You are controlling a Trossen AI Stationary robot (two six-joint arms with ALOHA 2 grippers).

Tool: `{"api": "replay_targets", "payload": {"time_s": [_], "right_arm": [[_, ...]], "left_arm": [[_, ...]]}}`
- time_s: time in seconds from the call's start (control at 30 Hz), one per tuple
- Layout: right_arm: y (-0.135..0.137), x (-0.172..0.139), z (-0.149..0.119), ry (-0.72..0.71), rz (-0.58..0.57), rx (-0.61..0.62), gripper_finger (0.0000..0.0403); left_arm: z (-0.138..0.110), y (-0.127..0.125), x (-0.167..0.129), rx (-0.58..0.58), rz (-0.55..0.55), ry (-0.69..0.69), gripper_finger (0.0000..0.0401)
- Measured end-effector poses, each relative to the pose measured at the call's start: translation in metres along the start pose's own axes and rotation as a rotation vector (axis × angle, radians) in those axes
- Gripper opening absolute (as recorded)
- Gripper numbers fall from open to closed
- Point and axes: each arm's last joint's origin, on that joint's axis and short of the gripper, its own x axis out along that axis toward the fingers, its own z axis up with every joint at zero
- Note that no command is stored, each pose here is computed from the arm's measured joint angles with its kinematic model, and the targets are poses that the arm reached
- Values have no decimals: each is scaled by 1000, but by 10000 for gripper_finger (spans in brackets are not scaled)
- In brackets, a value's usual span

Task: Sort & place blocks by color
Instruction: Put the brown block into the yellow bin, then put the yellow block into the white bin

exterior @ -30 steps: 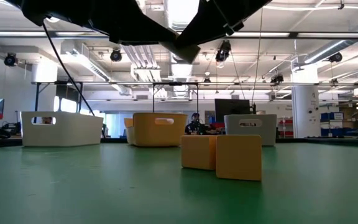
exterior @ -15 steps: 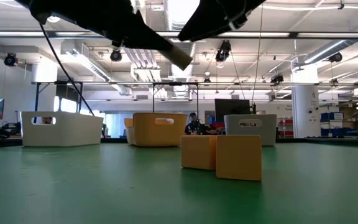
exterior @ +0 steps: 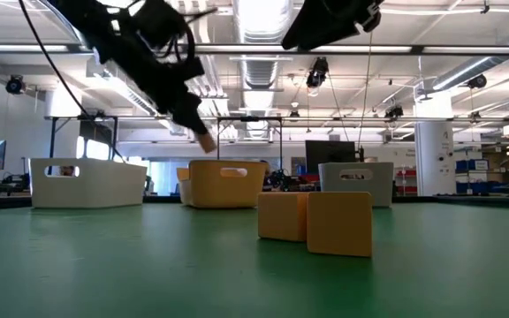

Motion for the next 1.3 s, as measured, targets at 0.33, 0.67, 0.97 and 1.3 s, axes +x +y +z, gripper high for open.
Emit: {"api": "replay_targets", "payload": {"time_s": [0.33,0.67,0.97,1.3], "right_arm": [[8,8,-8,27,-2,-33,272],[1,-4,9,-1,104,26,258],[19,-2,7,104,464,68,240],[49,15,-5,323,557,157,231]], "left_arm": [[-17,19,29,-89,-28,84,155],[-18,18,27,-87,-30,79,201],[8,-6,-21,-83,-151,-96,203],[16,-51,-93,-74,-422,-285,203]]}}
